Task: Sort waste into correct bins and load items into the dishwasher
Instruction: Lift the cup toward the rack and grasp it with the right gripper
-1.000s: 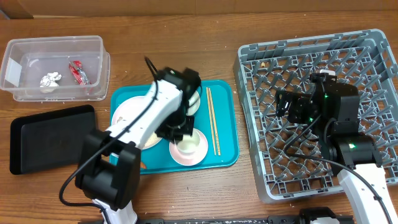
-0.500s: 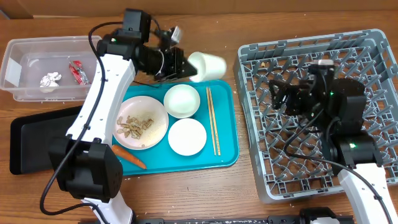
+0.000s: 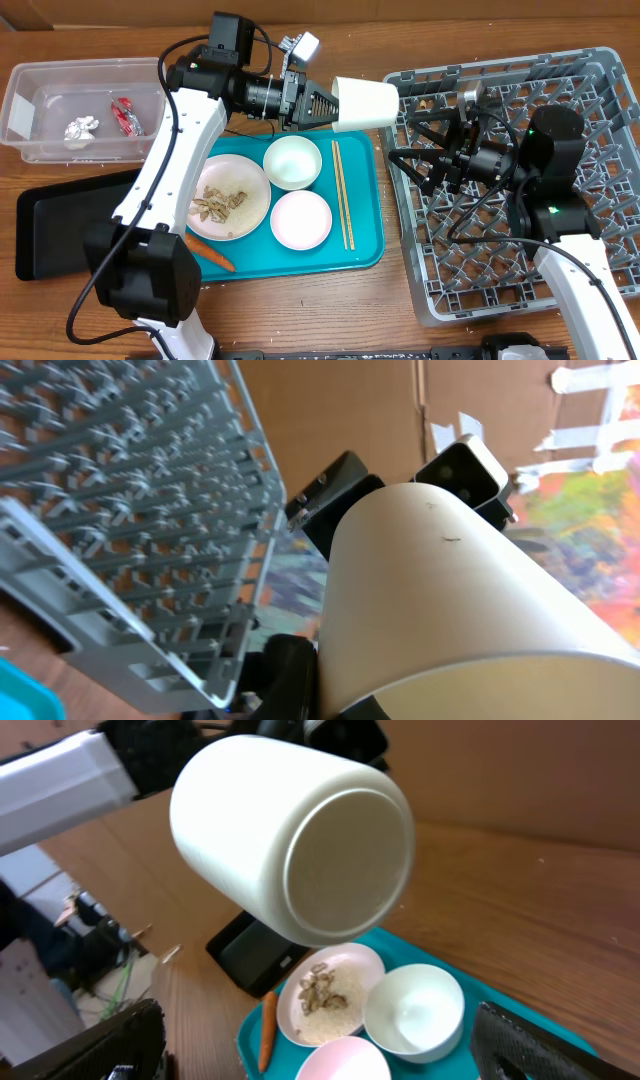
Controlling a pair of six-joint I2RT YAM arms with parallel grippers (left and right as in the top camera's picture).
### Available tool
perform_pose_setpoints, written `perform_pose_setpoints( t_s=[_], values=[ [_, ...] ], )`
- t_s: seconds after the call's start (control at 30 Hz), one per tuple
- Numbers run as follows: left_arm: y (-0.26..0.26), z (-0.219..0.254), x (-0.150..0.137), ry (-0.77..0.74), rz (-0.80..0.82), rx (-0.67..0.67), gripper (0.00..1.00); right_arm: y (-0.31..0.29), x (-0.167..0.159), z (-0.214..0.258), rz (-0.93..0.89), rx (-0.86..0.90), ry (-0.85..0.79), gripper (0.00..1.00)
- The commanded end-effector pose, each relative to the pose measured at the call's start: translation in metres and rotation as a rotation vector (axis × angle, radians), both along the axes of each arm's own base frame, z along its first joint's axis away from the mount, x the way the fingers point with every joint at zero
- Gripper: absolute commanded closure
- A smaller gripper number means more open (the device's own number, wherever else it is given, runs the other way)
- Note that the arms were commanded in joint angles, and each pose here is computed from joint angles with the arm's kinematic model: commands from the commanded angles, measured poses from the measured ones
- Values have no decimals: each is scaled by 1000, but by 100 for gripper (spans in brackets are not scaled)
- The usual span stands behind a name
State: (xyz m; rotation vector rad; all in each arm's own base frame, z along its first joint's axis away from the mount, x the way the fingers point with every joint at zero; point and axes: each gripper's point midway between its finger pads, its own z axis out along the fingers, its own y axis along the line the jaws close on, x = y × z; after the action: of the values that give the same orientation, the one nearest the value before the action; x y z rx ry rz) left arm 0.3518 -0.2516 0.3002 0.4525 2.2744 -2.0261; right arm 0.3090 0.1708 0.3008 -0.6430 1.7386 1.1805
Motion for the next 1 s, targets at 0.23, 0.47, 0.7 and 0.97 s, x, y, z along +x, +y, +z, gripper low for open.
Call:
perform_pose_setpoints(
  t_s=[0.23,0.47,0.7,0.97],
  values=[
    [-33,11,-33,-12,-129,-57,96,0,5,21,3,4,-118,0],
    [-45,-9,-42,18,-125,58,96,0,9,31,-2,7,-187,0],
    [-45,-12,-40,15,-118,74,96,1,6,34,14,12,-208,7],
    [-46,-9,-37,3,-114,65,96,3,0,26,49,16,-152,8]
  ],
)
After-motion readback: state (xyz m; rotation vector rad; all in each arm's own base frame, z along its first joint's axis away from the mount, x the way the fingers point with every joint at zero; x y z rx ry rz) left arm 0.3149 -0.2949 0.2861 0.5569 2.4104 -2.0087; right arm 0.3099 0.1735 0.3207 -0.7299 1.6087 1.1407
